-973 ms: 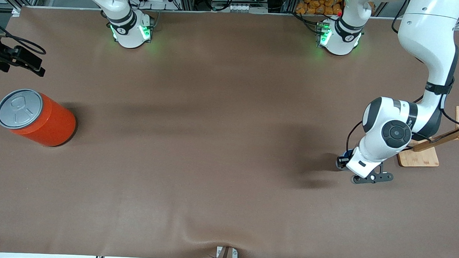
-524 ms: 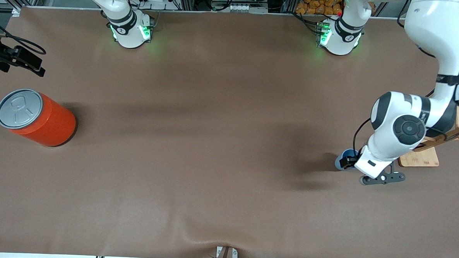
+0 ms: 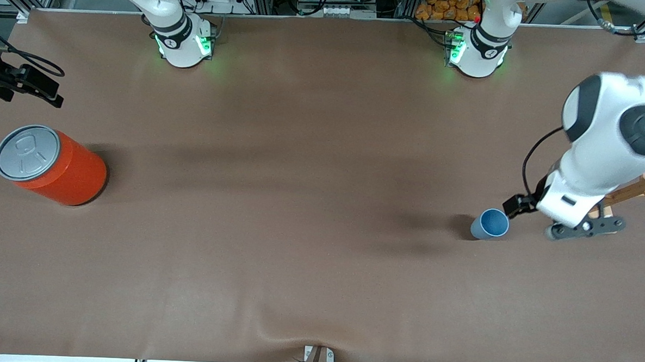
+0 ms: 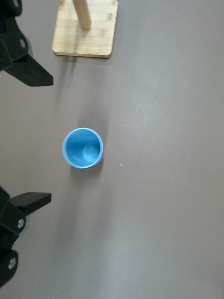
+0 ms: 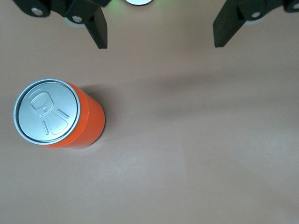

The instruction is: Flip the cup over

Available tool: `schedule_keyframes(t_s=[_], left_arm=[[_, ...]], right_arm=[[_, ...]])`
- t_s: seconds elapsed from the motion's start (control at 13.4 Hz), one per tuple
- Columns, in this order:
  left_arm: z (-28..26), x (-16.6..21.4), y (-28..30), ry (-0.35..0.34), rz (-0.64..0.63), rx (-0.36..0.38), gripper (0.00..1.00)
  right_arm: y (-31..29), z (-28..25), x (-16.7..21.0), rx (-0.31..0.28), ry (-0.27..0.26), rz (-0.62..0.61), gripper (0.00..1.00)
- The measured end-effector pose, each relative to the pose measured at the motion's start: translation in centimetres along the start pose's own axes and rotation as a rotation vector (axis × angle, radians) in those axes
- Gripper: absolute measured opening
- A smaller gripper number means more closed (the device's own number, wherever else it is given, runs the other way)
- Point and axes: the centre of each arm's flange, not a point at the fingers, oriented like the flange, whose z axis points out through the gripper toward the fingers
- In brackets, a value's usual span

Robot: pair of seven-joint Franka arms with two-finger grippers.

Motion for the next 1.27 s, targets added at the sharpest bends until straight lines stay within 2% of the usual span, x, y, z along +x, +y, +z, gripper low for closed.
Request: schedule_keyframes(t_s=[0.3, 0.45, 0.75, 1.05, 1.27], left_arm=[[-5.8, -1.9, -1.0, -0.042, 0.085, 0.010, 1.00], [-7.8, -2.3, -1.6, -0.044, 0.121, -0.019, 1.00], [-11.6, -4.2, -5.8, -0.077, 0.160, -0.018, 1.00], [-14.5, -6.6, -8.1, -0.110, 0.151, -0.037, 1.00], [-14.7, -7.1, -8.9, -0.140, 0.136, -0.058, 1.00]], right_arm=[[0.0, 0.1, 0.1, 0.000, 0.002, 0.000, 1.00], [-0.4, 0.4, 0.3, -0.001, -0.003, -0.006, 1.00], [-0.8, 0.8, 0.7, -0.002, -0.008, -0.013, 1.00], [-0.8, 0.8, 0.7, -0.002, -0.007, -0.012, 1.00], [-0.8, 0.8, 0.7, -0.002, -0.007, -0.012, 1.00]])
